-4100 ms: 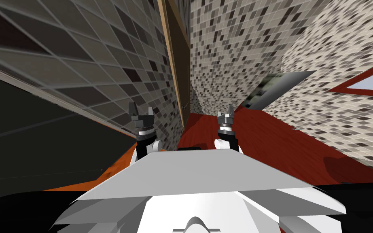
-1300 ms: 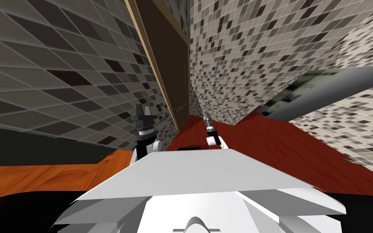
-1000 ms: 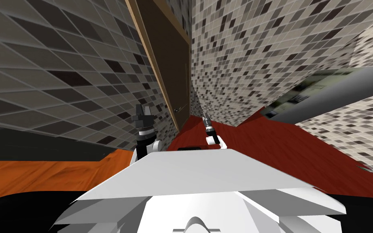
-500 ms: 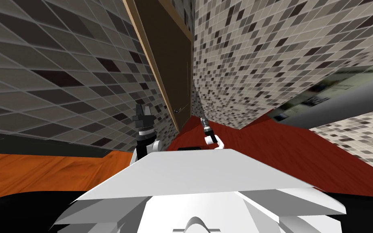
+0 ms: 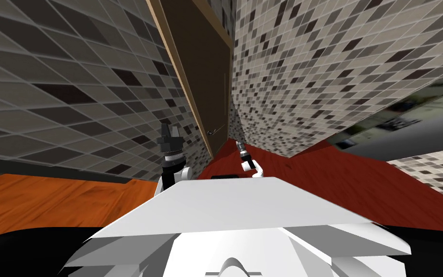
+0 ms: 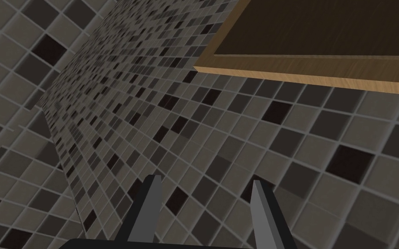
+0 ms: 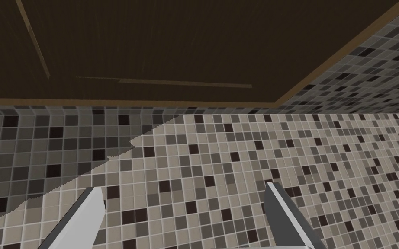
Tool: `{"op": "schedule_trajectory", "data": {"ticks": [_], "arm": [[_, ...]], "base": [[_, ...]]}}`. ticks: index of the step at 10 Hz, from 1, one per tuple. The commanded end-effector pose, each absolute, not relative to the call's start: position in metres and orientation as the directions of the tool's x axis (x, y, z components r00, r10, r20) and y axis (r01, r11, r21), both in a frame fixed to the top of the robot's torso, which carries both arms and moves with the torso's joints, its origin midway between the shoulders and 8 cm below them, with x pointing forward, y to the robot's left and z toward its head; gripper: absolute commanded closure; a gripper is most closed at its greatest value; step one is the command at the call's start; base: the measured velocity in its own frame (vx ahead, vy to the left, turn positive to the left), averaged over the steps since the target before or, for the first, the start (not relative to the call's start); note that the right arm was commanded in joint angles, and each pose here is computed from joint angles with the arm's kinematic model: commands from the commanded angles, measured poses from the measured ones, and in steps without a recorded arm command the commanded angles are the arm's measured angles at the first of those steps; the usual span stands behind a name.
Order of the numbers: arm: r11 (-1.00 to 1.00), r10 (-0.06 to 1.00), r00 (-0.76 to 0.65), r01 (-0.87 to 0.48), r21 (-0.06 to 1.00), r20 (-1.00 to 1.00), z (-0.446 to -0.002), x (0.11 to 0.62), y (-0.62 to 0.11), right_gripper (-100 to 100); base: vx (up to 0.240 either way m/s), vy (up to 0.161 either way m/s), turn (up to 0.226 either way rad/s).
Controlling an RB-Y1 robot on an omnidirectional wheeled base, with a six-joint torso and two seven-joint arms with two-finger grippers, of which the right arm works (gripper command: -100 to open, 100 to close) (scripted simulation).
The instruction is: Push the door open
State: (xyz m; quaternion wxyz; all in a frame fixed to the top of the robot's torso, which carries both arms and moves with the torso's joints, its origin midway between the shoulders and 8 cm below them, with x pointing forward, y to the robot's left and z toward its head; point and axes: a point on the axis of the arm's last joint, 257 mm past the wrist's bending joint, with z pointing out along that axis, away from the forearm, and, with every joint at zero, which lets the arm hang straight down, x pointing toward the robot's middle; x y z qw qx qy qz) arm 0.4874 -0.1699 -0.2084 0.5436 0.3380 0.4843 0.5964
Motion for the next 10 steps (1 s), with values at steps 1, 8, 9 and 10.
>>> {"op": "schedule_trajectory", "data": {"ticks": [1,8,9,10], "arm": [[0.061,0.971,-0.201,-0.306,0.95,-0.127,-0.218,0.49,-0.162,-100],[0.066,0.957,-0.255,-0.266,0.962,-0.136,-0.245,0.499,-0.141,-100],[0.067,0.953,-0.27,-0.255,0.965,-0.137,-0.252,0.501,-0.134,-100],[0.068,0.951,-0.277,-0.25,0.966,-0.138,-0.255,0.502,-0.131,-100]], "base": [[0.111,-0.058,0.131],[0.068,-0.044,0.082],[0.097,-0.052,0.123],[0.101,-0.059,0.094]]}}
